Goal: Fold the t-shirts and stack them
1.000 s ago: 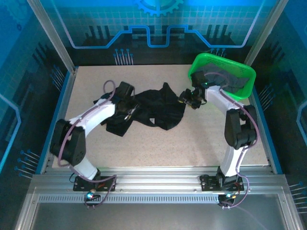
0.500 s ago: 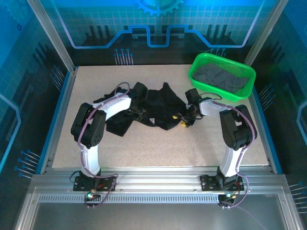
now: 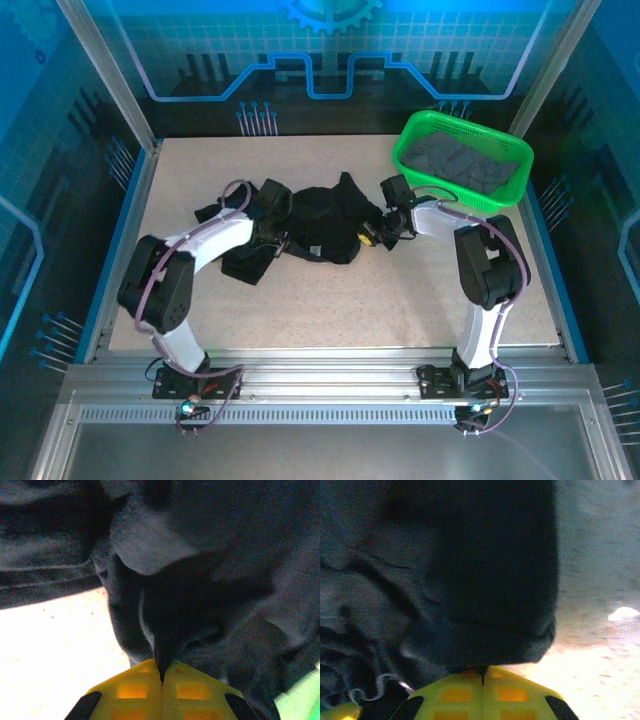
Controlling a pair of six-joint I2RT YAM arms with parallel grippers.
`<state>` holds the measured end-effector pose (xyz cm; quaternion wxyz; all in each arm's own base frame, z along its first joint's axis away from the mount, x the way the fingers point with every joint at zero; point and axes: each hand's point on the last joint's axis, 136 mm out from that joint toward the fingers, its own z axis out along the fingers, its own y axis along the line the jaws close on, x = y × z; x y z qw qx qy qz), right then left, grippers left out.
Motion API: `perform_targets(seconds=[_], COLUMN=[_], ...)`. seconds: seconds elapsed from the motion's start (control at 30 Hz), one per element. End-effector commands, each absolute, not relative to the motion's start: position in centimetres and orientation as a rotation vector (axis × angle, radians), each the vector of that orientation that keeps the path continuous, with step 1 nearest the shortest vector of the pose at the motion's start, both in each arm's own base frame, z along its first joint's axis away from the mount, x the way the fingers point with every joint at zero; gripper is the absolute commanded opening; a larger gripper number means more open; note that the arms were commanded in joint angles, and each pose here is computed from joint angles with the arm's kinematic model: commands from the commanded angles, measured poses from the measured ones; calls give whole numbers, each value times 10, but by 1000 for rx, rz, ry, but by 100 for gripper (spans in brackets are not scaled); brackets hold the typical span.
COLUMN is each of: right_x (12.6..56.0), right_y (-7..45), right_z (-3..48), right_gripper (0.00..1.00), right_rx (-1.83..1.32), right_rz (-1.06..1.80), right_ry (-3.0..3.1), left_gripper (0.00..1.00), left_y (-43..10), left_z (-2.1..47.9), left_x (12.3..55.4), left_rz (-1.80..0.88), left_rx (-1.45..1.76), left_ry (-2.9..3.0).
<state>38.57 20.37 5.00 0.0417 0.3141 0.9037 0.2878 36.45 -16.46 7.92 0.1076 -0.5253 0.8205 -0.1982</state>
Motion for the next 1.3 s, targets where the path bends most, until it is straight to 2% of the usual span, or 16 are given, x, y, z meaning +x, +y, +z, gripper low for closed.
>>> perform_targets(seconds=[0.0,0.13,0.23,0.47,0.67,0.97,1.13,1.27], right_x=[394,396,411,467,464,450,451,457], right_y=[210,202,191,154,134,61,24,4], right_z=[88,113,150,294,387,530,584,612], right_gripper=[0,0,0,0,0,0,0,0], right_rx=[894,866,827,652,546,495,508,518], right_rz=[941,943,971,1020,1005,989,986,995], right_ry=[2697,2645,2547,2216,2041,1657,1498,1399], left_gripper=[0,0,0,0,0,0,0,0], left_y=[-160,-157,-156,-185,-203,-280,-300,-305], left_z=[100,130,167,281,368,524,600,638], left_x=[358,358,369,410,411,365,323,303], left_rz=[-652,-751,-822,-1035,-1166,-1546,-1649,-1719], left_rx=[-1497,-1444,-1350,-1035,-839,-363,-177,-109], left_ry=[2359,2276,2195,2060,1935,1687,1516,1432])
